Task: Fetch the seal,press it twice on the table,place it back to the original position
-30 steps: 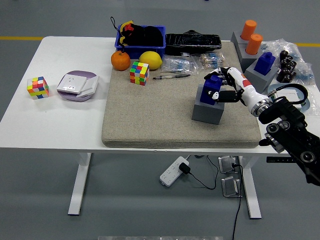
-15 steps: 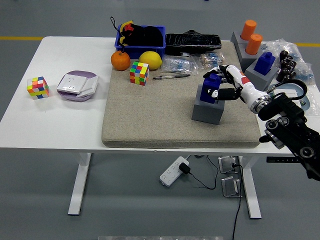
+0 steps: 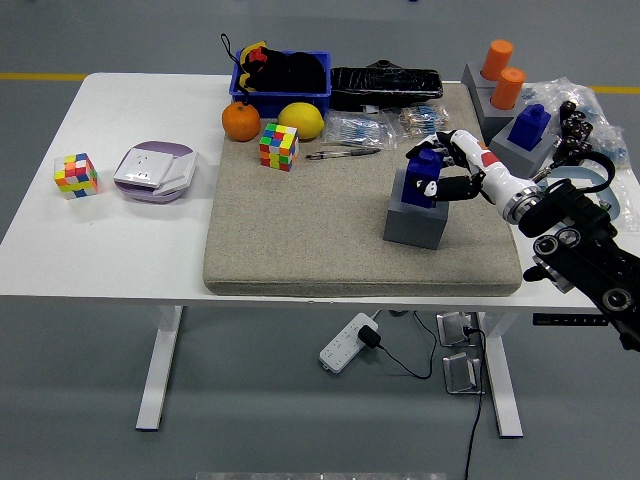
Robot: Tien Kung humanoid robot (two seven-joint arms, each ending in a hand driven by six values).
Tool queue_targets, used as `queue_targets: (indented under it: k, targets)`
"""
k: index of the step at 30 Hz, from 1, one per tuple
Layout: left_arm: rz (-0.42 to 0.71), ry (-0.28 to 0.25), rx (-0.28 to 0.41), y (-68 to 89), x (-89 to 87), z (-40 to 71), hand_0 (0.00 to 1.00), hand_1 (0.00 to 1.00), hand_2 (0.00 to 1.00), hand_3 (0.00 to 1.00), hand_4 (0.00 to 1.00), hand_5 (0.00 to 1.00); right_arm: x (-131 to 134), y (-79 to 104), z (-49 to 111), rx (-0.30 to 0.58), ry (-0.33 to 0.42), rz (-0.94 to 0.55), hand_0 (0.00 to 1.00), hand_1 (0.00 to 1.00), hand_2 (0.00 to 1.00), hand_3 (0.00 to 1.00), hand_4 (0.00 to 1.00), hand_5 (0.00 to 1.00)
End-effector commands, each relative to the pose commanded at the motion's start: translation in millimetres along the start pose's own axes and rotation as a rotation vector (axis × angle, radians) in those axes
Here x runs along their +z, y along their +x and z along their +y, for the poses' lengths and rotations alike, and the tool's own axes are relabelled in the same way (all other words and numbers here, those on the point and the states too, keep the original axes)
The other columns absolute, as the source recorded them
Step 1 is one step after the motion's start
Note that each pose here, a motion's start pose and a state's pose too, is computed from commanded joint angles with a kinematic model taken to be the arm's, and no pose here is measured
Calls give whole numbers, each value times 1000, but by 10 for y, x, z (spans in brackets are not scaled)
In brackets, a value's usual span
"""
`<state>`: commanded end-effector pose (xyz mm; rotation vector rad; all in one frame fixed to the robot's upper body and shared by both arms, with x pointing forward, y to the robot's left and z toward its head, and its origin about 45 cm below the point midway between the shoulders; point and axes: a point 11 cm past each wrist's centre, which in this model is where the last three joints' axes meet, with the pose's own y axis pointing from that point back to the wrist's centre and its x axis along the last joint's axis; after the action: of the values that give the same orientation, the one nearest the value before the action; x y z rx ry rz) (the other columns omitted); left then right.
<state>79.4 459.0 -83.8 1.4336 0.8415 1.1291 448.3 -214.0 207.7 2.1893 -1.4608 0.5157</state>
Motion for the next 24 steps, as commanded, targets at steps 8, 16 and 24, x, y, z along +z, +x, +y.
queue_targets:
  k: [8, 16, 24]
  targets:
    - [0, -1, -2, -4, 7, 0, 827, 796, 763, 815, 749, 307, -70, -50, -24, -35, 15, 33, 590, 443, 438, 477, 622, 2]
    - [3, 2, -2, -7, -9, -2, 827, 795, 763, 815, 749, 307, -155, -15, -29, -54, 26, 63, 591, 443, 438, 477, 621, 2]
    - [4, -4, -1, 0, 12, 1, 827, 796, 762, 815, 749, 307, -234, 83, -44, -61, 30, 90, 591, 443, 439, 477, 619, 2]
